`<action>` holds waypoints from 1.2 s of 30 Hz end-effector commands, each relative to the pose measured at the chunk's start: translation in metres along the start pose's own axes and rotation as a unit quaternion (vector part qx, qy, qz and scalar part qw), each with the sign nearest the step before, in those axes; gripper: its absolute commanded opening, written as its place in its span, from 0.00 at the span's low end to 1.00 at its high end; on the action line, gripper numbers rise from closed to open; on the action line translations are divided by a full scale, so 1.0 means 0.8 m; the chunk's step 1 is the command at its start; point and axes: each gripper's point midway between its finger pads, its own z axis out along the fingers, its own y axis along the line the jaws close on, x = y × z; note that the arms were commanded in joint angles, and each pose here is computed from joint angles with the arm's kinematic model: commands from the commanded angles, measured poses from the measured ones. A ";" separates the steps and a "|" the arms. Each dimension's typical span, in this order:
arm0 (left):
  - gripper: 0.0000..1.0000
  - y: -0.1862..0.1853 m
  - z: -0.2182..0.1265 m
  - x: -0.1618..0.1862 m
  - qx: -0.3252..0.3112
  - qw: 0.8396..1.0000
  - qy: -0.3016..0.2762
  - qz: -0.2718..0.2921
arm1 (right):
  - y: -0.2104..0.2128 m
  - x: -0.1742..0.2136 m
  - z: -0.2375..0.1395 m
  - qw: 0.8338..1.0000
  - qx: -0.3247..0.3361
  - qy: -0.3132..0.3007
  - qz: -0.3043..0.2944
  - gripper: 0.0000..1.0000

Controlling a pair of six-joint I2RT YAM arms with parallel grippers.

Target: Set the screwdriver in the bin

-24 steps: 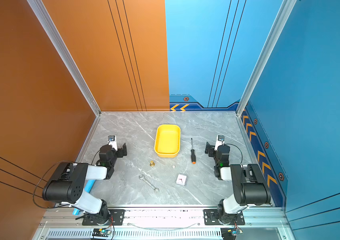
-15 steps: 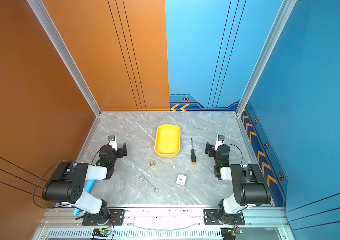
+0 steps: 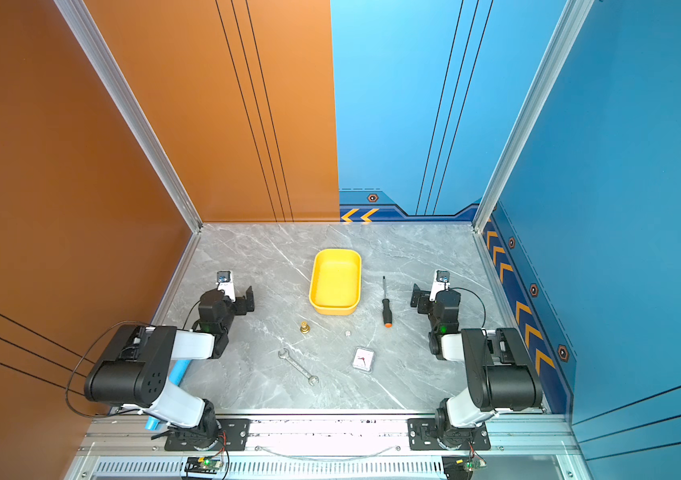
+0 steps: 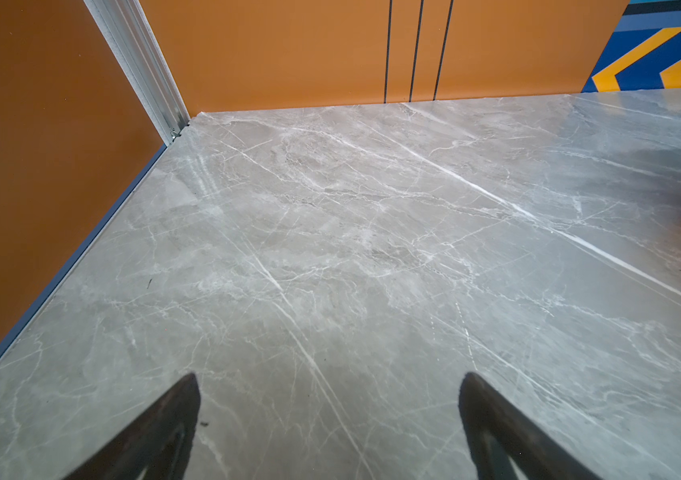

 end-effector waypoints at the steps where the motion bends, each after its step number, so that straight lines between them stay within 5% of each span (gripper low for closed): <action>1: 0.98 -0.002 -0.002 -0.019 0.000 1.000 -0.007 0.004 | -0.003 -0.009 0.001 1.000 0.014 -0.006 -0.001 1.00; 8: 0.98 -0.007 -0.010 -0.038 0.003 1.000 0.012 0.015 | -0.008 -0.044 -0.011 0.998 0.052 0.021 -0.003 1.00; 14: 0.98 -0.037 -0.022 -0.062 0.066 0.996 0.049 -0.020 | 0.017 -0.057 -0.027 0.990 0.018 0.131 0.045 1.00; 20: 0.98 -0.085 -0.040 -0.089 0.152 0.983 0.044 -0.098 | 0.094 -0.023 -0.048 0.959 -0.109 0.243 0.093 1.00; 25: 0.98 -0.124 -0.043 -0.078 0.212 0.956 0.102 -0.173 | 0.149 0.019 -0.062 0.934 -0.159 0.303 0.104 1.00; 36: 0.98 -0.161 -0.056 -0.051 0.252 0.935 0.147 -0.203 | 0.173 0.068 -0.058 0.932 -0.132 0.325 0.093 1.00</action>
